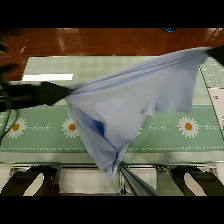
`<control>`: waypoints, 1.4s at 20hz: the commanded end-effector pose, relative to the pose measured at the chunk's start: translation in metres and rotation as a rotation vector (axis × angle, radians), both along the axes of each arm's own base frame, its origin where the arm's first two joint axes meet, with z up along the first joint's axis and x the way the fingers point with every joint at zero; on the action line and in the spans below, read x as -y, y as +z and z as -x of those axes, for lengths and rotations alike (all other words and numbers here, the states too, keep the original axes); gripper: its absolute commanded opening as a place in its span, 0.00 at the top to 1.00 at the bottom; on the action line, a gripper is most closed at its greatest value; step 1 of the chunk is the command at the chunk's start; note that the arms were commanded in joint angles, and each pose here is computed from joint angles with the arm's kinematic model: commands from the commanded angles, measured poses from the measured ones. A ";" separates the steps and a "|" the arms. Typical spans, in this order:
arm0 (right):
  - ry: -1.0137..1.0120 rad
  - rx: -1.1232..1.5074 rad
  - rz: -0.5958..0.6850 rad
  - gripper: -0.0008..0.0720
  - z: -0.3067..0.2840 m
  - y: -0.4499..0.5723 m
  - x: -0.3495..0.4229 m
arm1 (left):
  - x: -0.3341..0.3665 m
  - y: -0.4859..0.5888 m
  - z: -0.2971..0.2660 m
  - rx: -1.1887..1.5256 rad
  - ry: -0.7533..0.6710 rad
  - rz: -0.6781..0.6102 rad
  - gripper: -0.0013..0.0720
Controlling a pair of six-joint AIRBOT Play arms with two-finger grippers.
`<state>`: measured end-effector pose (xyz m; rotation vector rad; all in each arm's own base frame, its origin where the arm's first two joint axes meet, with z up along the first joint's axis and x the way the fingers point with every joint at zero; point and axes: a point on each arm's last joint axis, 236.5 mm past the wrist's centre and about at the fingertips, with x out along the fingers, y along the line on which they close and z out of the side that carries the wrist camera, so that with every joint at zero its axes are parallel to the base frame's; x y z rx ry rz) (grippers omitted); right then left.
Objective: Fold the shirts.
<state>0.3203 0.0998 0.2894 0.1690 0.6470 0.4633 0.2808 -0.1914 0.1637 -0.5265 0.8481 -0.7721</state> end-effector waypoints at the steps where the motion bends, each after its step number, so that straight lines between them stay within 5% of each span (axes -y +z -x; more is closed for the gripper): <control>1: 0.016 -0.157 -0.101 0.96 -0.068 -0.076 -0.010 | 0.000 -0.113 -0.040 -0.141 0.097 -0.071 0.95; 8: -0.028 -0.454 -0.263 0.93 -0.141 -0.202 -0.020 | 0.002 -0.181 -0.098 -0.308 0.126 -0.106 0.95; 9: -0.045 -0.472 -0.268 0.72 -0.143 -0.210 -0.015 | 0.004 -0.180 -0.101 -0.320 0.106 -0.099 0.85; 10: -0.064 -0.481 -0.272 0.41 -0.145 -0.213 -0.007 | 0.001 -0.175 -0.106 -0.326 0.092 -0.091 0.51; 11: -0.084 -0.487 -0.279 0.42 -0.144 -0.213 0.005 | -0.006 -0.167 -0.112 -0.321 0.087 -0.088 0.29; 14: -0.137 -0.546 -0.269 0.42 -0.116 -0.205 0.064 | -0.064 -0.131 -0.145 -0.289 0.189 -0.075 0.29; 16: -0.177 -0.645 -0.146 0.43 -0.072 -0.221 0.109 | -0.107 -0.126 -0.159 -0.291 0.292 -0.080 0.29; 18: -0.266 -0.698 -0.154 0.43 -0.039 -0.245 0.123 | -0.141 -0.156 -0.149 -0.387 0.355 -0.180 0.29; 20: -0.278 -0.750 -0.224 0.43 -0.003 -0.276 0.098 | -0.149 -0.192 -0.124 -0.512 0.298 -0.281 0.29; 28: -0.050 -0.974 -0.247 0.43 0.107 -0.343 -0.009 | -0.081 -0.255 -0.106 -0.643 0.127 -0.324 0.29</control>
